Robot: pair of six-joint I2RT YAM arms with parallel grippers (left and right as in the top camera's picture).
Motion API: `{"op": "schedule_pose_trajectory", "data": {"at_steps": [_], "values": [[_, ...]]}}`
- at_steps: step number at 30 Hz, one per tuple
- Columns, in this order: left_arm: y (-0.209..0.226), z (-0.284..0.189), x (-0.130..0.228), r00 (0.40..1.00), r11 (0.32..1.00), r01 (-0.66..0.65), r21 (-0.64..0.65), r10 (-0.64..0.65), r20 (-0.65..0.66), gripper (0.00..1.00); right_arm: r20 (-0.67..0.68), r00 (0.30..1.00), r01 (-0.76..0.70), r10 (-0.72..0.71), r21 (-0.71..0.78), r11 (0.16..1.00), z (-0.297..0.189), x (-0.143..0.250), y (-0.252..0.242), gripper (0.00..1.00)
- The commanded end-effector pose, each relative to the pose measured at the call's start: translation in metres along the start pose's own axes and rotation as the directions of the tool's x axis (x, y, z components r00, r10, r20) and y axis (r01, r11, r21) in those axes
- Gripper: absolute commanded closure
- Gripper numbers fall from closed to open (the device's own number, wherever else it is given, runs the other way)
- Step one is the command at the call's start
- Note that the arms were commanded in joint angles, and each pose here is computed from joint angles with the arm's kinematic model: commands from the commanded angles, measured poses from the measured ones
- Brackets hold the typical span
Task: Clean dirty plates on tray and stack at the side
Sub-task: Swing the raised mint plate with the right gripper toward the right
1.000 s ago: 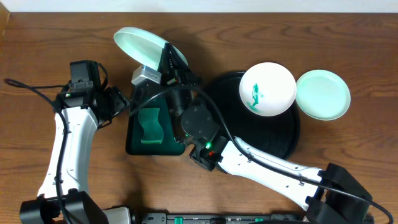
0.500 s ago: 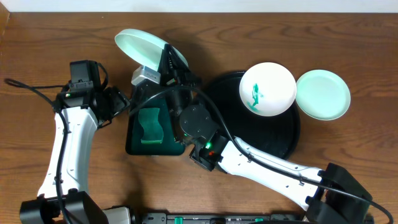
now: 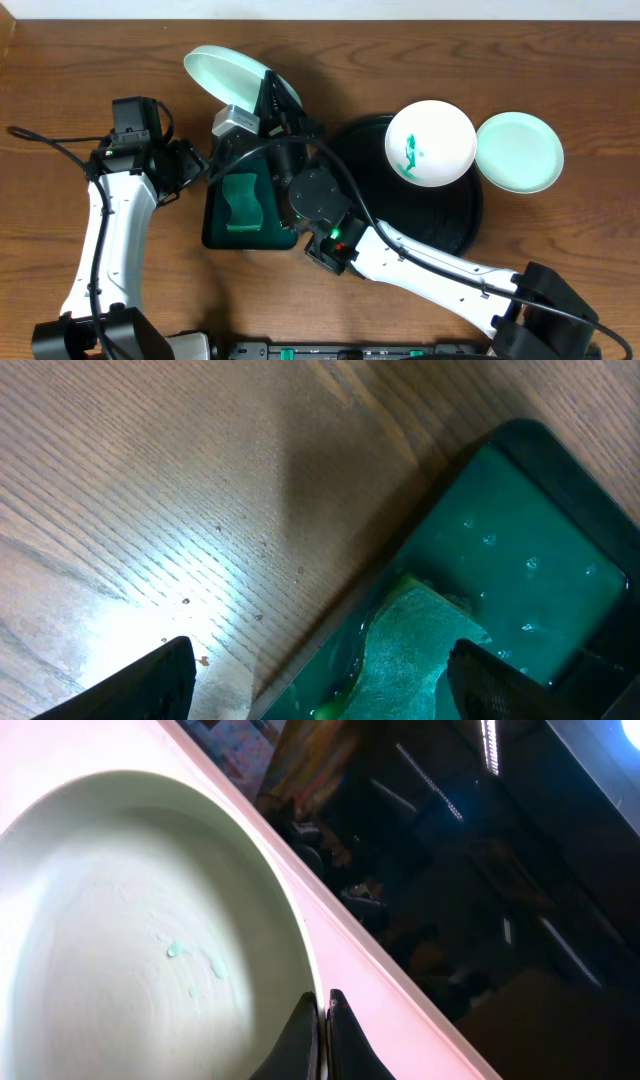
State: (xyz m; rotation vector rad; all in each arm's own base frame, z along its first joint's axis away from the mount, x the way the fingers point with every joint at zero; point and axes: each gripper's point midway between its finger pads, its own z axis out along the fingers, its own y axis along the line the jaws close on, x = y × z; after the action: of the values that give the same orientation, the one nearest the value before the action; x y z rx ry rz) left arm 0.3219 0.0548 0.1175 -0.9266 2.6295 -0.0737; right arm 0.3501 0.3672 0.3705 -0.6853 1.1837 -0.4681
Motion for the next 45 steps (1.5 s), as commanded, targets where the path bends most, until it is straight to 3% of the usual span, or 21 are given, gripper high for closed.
{"op": "schedule_pose_trajectory", "data": {"at_steps": [1, 15, 22, 28, 32, 37, 43, 45], "values": [[0.0, -0.005, -0.007, 1.0, 1.0, 0.009, -0.003, -0.009, 0.023, 0.19, 0.013, 0.999, -0.039, 0.038, 0.003, 0.999, -0.001, -0.007, -0.002, 0.99], [0.0, -0.005, -0.007, 1.0, 1.0, 0.009, -0.003, -0.009, 0.023, 0.19, -0.011, 0.997, -0.079, 0.079, -0.023, 0.997, -0.001, -0.002, 0.006, 0.99], [0.0, -0.005, -0.007, 1.0, 1.0, 0.009, -0.003, -0.009, 0.023, 0.19, -0.13, 0.974, -0.196, 0.184, -0.081, 0.977, -0.004, 0.024, 0.031, 0.99], [0.0, -0.005, -0.007, 1.0, 1.0, 0.009, -0.003, -0.009, 0.023, 0.19, -0.351, 0.883, -0.372, 0.311, -0.12, 0.921, -0.015, 0.076, 0.067, 0.99], [0.0, -0.005, -0.007, 1.0, 1.0, 0.009, -0.003, -0.009, 0.023, 0.19, -0.457, 0.782, -0.492, 0.424, -0.035, 0.87, -0.015, 0.11, 0.069, 0.99], [0.0, -0.005, -0.007, 1.0, 1.0, 0.009, -0.003, -0.009, 0.023, 0.19, -0.513, 0.637, -0.618, 0.576, 0.108, 0.779, -0.011, 0.142, 0.062, 0.99], [0.0, -0.005, -0.007, 1.0, 1.0, 0.009, -0.003, -0.009, 0.023, 0.19, -0.565, 0.548, -0.736, 0.617, 0.024, 0.676, -0.006, 0.141, 0.066, 0.99], [0.0, -0.005, -0.007, 1.0, 1.0, 0.009, -0.003, -0.009, 0.023, 0.19, -0.596, 0.447, -0.799, 0.667, 0.069, 0.597, -0.004, 0.153, 0.052, 0.99]]}}
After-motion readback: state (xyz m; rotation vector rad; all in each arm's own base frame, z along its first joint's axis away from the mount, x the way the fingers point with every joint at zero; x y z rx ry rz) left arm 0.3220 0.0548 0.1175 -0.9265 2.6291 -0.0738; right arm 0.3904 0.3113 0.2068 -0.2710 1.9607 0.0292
